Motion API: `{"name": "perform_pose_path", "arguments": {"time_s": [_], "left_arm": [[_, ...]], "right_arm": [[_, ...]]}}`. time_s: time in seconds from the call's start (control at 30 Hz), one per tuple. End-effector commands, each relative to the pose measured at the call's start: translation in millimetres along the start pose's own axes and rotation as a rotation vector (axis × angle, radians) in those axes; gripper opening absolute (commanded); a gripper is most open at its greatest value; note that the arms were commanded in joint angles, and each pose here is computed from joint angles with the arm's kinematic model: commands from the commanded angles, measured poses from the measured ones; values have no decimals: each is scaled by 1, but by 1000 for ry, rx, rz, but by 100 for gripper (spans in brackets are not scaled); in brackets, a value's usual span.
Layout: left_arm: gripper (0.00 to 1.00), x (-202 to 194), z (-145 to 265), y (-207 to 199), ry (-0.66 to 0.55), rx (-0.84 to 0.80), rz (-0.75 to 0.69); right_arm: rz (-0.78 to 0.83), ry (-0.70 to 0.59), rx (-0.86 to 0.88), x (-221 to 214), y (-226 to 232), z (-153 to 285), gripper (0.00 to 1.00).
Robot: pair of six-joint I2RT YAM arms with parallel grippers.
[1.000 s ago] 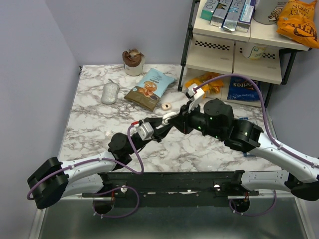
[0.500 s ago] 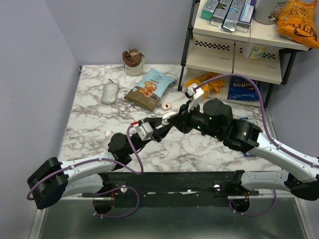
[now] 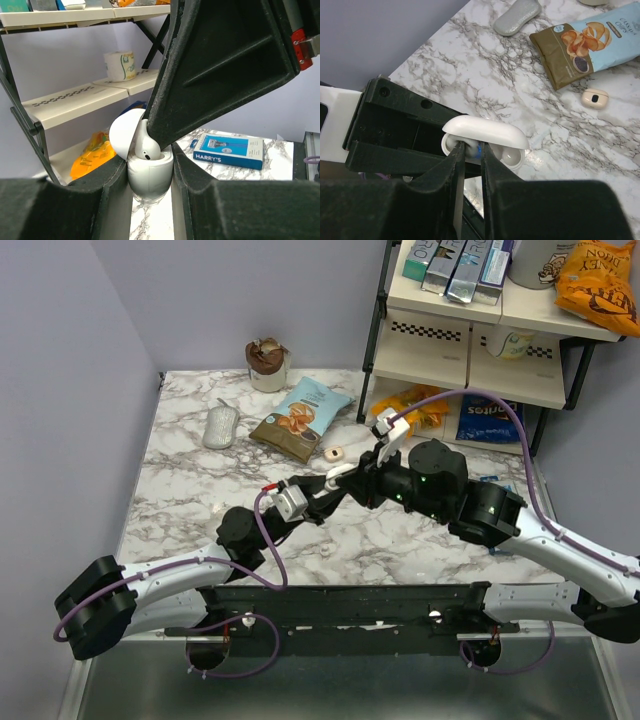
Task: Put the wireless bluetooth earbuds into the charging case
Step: Place the earbud in the charging case, then pick up the earbud from the center of the board.
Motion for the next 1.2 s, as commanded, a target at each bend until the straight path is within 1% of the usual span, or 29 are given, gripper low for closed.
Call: {"name": "perform_pose_path", "arguments": {"time_s": [0.0,0.03,0.13,0.23,0.37,0.43,0.57,0.6,0.63,0.67,0.73,0.77,0.8,0.83,0.87,0.9,0.93,0.97,1.0,1.07,1.13,1.17], "left_arm": [[0,22,-10,-2,-101,-24,-21],[0,21,-10,-2,-98,-24,-20],[0,20,-9,-2,-95,-23,-17],[0,20,-8,-2,-95,-22,-14],[0,19,-7,-2,-95,-17,-12],[0,19,-6,-2,-94,-10,-10],[0,21,7,1,-109,47,-9],[0,20,12,3,-99,84,-10],[0,14,20,5,-74,107,-11],[0,21,27,5,-98,136,-10],[0,11,45,9,-56,205,1],[0,21,53,8,-93,223,5],[0,16,60,9,-56,247,14],[0,13,68,11,-41,288,16],[0,21,75,10,-65,301,18],[0,16,81,11,-25,324,20],[0,14,87,11,-16,343,26],[0,21,92,12,-52,371,30],[0,20,97,12,-36,388,32],[0,26,103,13,-70,420,34],[0,28,106,14,-68,444,35],[0,30,106,13,-80,452,62]], "right_arm": [[12,7,30,-4,4,4,30],[10,6,26,-4,3,4,34],[6,-8,16,-1,2,7,40],[0,-24,12,3,2,11,44],[-5,-40,-10,7,-1,16,46],[-17,-69,-30,13,-4,27,47],[-26,-123,-170,9,-20,51,47],[-22,-114,-221,3,-25,52,48],[-3,-57,-234,-15,-26,46,48],[-3,-26,-248,-24,-29,44,48],[4,77,-202,-50,-24,28,48],[6,152,-175,-73,-20,18,48],[3,221,-109,-89,-13,6,48],[-12,253,-81,-100,-9,-1,47],[-16,312,-47,-121,-5,-9,46],[-28,332,22,-130,1,-14,45],[-42,327,52,-139,5,-25,44],[-53,333,85,-147,11,-29,43],[-55,353,121,-156,16,-32,43],[-43,384,151,-166,26,-44,41],[-42,400,167,-167,32,-55,40],[-50,435,193,-175,37,-62,40]]}}
Point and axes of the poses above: each gripper's point midway between its finger pads, its own z axis back along the fingers, its own y axis along the line the jaws close on, x = y × z, the point moved 10 cm from there along z, back along the fingers, and after that the axes turned 14 degrees about z, right-handed, at the moved point
